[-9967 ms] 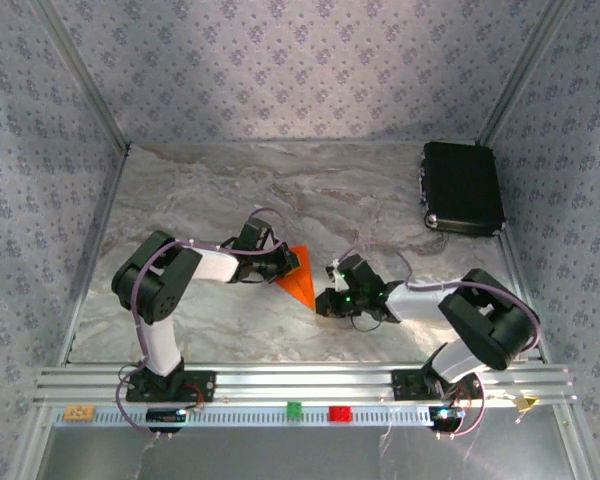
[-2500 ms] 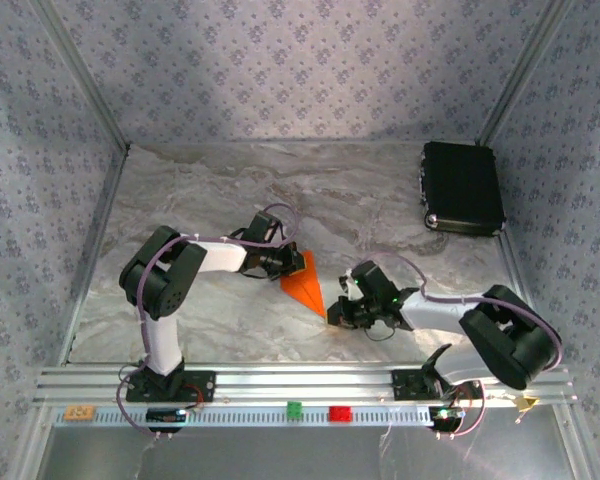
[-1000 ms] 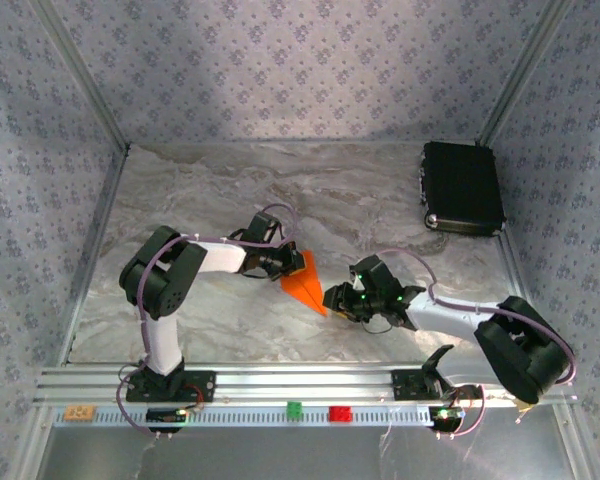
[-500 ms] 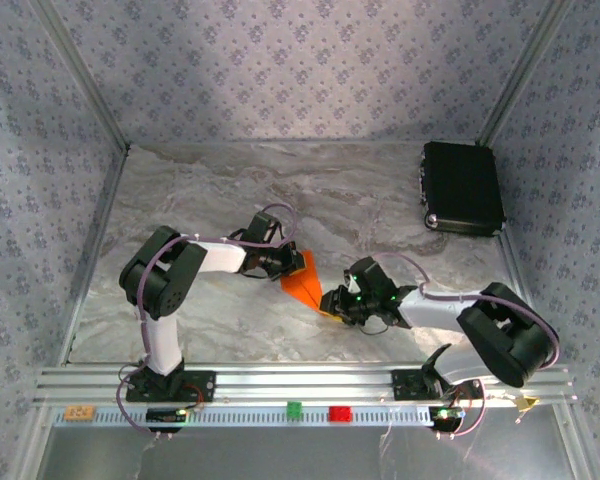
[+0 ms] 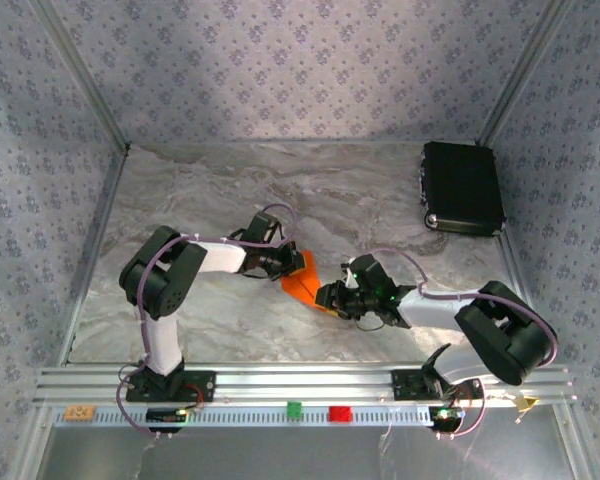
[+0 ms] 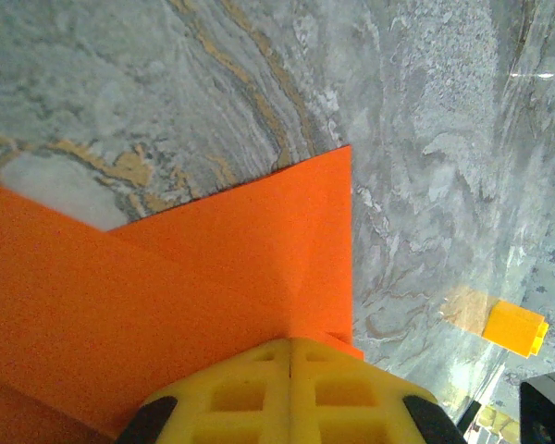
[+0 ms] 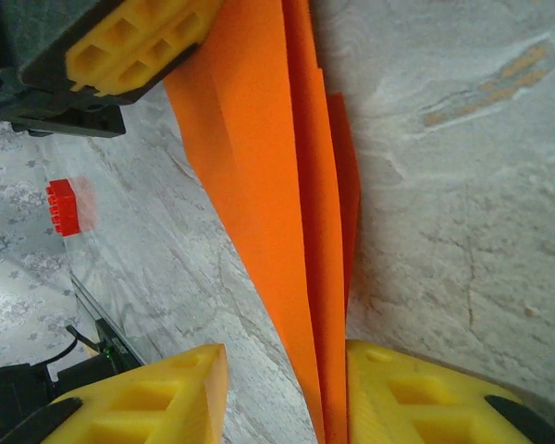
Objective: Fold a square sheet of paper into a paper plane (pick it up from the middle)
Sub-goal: Turn over the paper at the center of the table.
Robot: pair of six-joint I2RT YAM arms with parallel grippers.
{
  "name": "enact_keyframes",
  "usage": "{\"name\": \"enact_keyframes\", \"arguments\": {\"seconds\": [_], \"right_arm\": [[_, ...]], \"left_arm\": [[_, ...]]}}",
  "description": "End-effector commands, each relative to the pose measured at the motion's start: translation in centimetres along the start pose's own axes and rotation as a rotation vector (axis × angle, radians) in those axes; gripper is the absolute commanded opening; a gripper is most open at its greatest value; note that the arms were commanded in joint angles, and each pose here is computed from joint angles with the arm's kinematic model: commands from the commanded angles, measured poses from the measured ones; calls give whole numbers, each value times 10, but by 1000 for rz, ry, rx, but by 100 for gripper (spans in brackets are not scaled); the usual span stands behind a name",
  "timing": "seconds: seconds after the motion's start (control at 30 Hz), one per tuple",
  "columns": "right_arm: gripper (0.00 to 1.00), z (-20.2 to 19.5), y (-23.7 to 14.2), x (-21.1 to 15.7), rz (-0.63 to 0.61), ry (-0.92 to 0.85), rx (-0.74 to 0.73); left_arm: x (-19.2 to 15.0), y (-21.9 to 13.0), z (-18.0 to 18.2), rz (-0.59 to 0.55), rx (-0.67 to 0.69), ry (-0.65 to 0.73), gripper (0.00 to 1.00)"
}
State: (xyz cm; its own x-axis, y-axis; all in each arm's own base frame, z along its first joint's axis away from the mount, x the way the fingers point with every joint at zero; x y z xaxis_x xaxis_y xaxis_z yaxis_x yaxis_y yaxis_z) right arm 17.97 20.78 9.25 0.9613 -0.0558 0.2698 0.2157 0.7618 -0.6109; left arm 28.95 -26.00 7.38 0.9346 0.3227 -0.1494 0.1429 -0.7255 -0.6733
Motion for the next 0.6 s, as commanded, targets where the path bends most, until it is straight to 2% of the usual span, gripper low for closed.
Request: {"name": "enact_keyframes", "arguments": {"seconds": [0.0, 0.17, 0.37, 0.47, 0.57], "right_arm": [[37, 0, 1, 6, -36, -27, 5], [30, -2, 3, 10, -59, -35, 9], [12, -2, 1, 10, -59, -46, 27], [7, -4, 1, 9, -51, -52, 16], [5, -3, 1, 8, -40, -59, 15]], "left_arm": [[-1, 1, 22, -25, 87, -52, 0], [-2, -2, 18, -24, 74, -47, 0], [-3, -11, 5, -36, 36, -25, 1], [-4, -19, -7, -41, 2, -3, 7], [-7, -33, -21, -63, -28, 36, 19]]}}
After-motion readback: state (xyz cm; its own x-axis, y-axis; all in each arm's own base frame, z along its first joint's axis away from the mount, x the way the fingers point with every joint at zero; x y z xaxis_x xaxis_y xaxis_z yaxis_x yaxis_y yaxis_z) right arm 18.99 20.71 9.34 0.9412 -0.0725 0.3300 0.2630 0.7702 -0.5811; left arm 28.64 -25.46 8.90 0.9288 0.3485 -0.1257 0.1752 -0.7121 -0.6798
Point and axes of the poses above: each hand's point on the last joint's axis, 136 mm out from that joint toward the fingers, its own y axis out along the fingers, its own z axis along the line the jaws close on, x = y × z, the point moved 8 cm from there along -y, back along the fingers, and after that the axes turned 14 degrees about -y, right-handed, at the moved point
